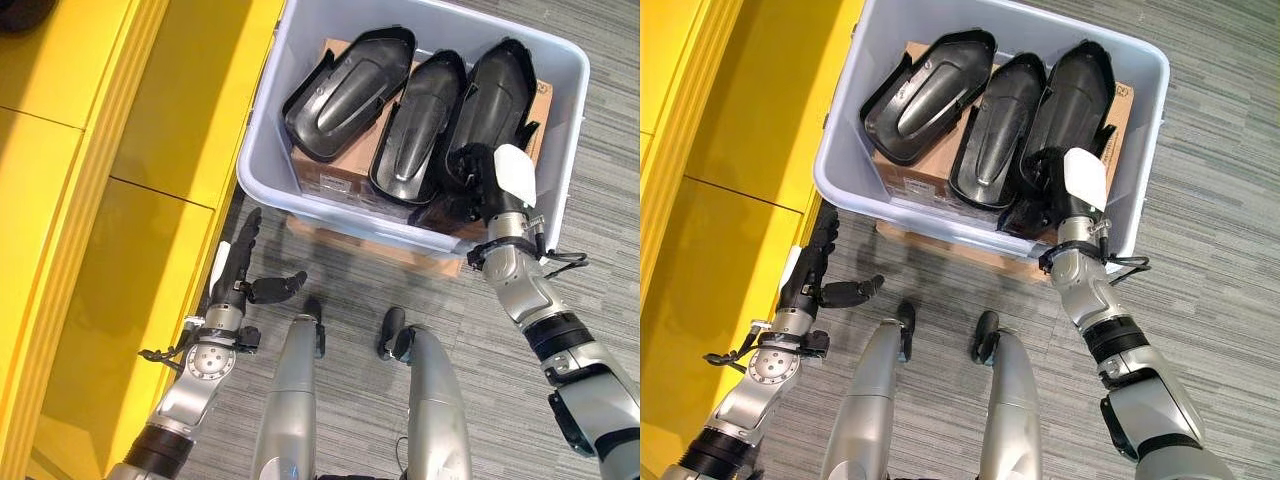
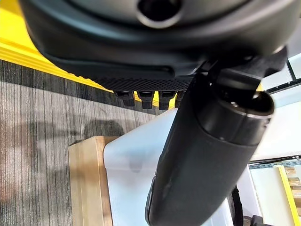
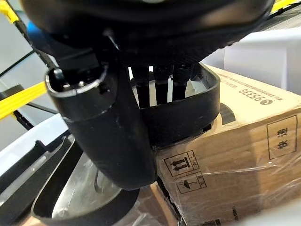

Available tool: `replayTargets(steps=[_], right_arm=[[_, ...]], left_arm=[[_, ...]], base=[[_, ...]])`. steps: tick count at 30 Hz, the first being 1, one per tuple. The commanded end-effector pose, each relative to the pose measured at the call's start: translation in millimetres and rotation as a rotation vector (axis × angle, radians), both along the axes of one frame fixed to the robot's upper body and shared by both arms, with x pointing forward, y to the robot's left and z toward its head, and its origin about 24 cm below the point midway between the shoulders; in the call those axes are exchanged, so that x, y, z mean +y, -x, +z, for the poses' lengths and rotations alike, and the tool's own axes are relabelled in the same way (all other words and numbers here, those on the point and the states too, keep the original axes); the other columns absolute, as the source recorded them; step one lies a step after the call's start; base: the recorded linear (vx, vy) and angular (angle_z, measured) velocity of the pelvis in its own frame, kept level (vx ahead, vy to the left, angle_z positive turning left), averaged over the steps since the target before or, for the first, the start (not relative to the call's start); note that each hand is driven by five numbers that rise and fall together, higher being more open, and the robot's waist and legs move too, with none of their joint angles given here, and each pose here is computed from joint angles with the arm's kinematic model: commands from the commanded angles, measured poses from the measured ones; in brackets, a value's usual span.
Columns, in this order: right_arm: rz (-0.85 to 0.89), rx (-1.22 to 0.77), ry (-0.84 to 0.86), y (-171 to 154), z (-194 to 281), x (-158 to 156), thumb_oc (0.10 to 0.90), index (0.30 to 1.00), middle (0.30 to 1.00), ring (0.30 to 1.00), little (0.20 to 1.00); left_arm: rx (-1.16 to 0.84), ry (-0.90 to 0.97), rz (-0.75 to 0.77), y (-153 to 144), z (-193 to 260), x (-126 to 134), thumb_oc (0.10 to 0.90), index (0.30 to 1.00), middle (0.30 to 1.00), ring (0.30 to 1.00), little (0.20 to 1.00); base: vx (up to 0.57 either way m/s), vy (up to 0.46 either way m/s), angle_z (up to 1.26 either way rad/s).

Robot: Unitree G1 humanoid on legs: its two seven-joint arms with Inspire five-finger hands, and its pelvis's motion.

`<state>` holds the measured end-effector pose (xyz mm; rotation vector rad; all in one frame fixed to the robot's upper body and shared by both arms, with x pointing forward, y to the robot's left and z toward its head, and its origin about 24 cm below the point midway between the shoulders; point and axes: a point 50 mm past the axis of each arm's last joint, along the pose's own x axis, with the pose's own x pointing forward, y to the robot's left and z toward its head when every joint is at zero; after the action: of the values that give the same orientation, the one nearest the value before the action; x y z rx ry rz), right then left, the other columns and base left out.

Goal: Move parts from the plastic box to the shelf.

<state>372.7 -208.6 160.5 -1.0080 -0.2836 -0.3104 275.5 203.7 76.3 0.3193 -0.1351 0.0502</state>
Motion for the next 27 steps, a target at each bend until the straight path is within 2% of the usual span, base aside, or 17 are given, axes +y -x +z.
replayTargets(steps=[1, 7, 16, 21, 27], right_arm=[[0.031, 0.242, -0.050, 5, -49, 1, 0.400, 0.300, 0.300, 0.300, 0.300], [0.090, 0.270, -0.103, 15, -63, 11, 0.400, 0.300, 0.300, 0.300, 0.300], [0.198, 0.147, -0.226, 32, -35, 5, 0.400, 0.300, 0.300, 0.300, 0.300], [0.245, 0.083, -0.187, 38, -15, 6, 0.400, 0.300, 0.300, 0.300, 0.300], [0.300, 0.021, -0.186, 41, 2, 15, 0.400, 0.300, 0.300, 0.300, 0.300]], left_arm=[[-0.154, 0.054, -0.046, 1, 28, -15, 0.900, 1.000, 1.000, 1.000, 1.000], [-0.086, 0.054, -0.081, 5, 16, -11, 0.900, 1.000, 1.000, 1.000, 1.000], [0.025, 0.085, -0.035, 22, -6, 14, 0.900, 1.000, 1.000, 1.000, 1.000], [0.045, 0.108, 0.014, 29, -12, 24, 0.900, 1.000, 1.000, 1.000, 1.000], [0.056, 0.153, 0.044, 32, -17, 21, 0.900, 1.000, 1.000, 1.000, 1.000]], base=[[0.00, 0.000, 0.00], [0.03, -0.038, 0.07], [0.12, -0.009, -0.06], [0.10, -0.012, -0.09], [0.06, -0.012, -0.13]])
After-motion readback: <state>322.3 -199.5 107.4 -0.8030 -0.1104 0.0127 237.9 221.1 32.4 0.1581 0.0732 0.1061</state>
